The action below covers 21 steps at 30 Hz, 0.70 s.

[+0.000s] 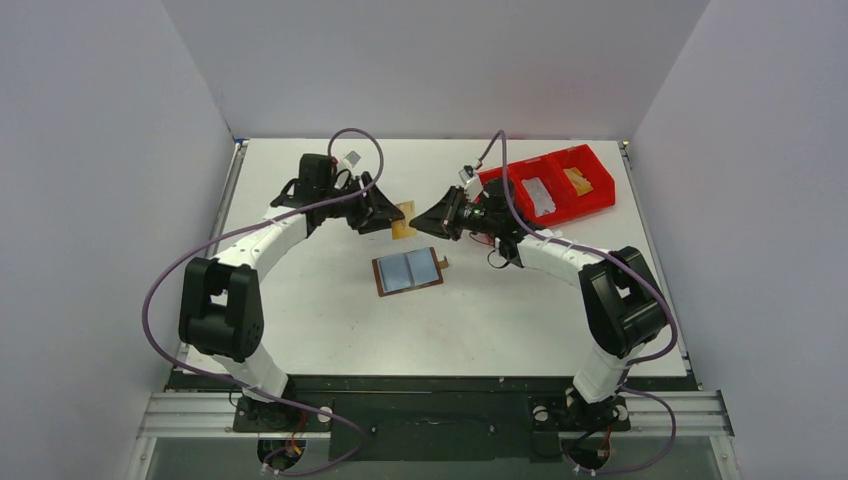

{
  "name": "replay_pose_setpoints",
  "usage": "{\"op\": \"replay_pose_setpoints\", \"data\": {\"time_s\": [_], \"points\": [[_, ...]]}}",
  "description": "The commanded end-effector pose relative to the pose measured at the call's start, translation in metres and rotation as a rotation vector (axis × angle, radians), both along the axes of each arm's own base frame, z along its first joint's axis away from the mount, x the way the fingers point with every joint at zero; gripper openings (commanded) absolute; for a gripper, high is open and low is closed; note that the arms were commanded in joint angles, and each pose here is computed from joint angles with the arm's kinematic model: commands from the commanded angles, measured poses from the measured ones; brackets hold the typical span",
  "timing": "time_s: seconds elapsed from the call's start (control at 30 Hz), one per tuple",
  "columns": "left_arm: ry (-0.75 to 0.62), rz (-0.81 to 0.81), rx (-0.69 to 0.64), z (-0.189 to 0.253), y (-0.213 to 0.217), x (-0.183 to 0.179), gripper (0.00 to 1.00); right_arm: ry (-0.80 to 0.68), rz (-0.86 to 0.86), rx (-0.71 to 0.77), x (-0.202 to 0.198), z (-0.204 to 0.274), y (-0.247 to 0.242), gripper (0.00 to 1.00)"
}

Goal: Take the credit cards out of the card holder
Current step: Place the credit card in the storage box.

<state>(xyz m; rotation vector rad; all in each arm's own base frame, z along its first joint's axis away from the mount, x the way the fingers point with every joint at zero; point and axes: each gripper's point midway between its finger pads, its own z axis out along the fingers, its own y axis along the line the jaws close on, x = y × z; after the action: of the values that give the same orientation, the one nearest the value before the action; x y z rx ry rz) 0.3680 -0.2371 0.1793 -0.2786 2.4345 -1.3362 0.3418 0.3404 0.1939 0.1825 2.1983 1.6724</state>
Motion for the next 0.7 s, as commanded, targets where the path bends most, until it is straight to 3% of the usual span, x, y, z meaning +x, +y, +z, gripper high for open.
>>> {"op": "replay_pose_setpoints", "data": {"time_s": [0.0,0.1,0.17,0.2,0.23,0.3,0.4,0.53,0.67], "points": [[-0.092,-0.038,-0.12,0.033,-0.007,0.005,0.44,-0.077,0.025,0.105,0.0,0.037,0.004,0.0],[-0.101,-0.037,-0.183,0.043,-0.011,0.006,0.35,-0.073,0.039,0.118,-0.001,0.037,0.008,0.0],[-0.103,-0.041,-0.219,0.046,-0.013,0.006,0.21,-0.069,0.041,0.117,-0.001,0.035,0.009,0.0],[-0.093,-0.044,-0.23,0.044,-0.013,0.004,0.05,-0.068,0.042,0.115,-0.002,0.034,0.01,0.0],[-0.086,-0.041,-0.242,0.044,-0.014,0.003,0.01,-0.068,0.041,0.114,-0.002,0.032,0.01,0.0],[-0.081,-0.041,-0.262,0.045,-0.015,0.002,0.0,-0.066,0.043,0.115,-0.004,0.031,0.011,0.2],[-0.076,-0.038,-0.287,0.046,-0.017,0.0,0.0,-0.073,0.059,0.122,-0.009,0.033,0.017,0.29],[-0.064,-0.025,-0.312,0.043,-0.017,-0.001,0.0,-0.059,0.063,0.143,-0.014,0.035,0.025,0.3],[-0.065,-0.022,-0.335,0.044,-0.018,-0.002,0.0,-0.053,0.051,0.175,-0.014,0.037,0.026,0.22]]}}
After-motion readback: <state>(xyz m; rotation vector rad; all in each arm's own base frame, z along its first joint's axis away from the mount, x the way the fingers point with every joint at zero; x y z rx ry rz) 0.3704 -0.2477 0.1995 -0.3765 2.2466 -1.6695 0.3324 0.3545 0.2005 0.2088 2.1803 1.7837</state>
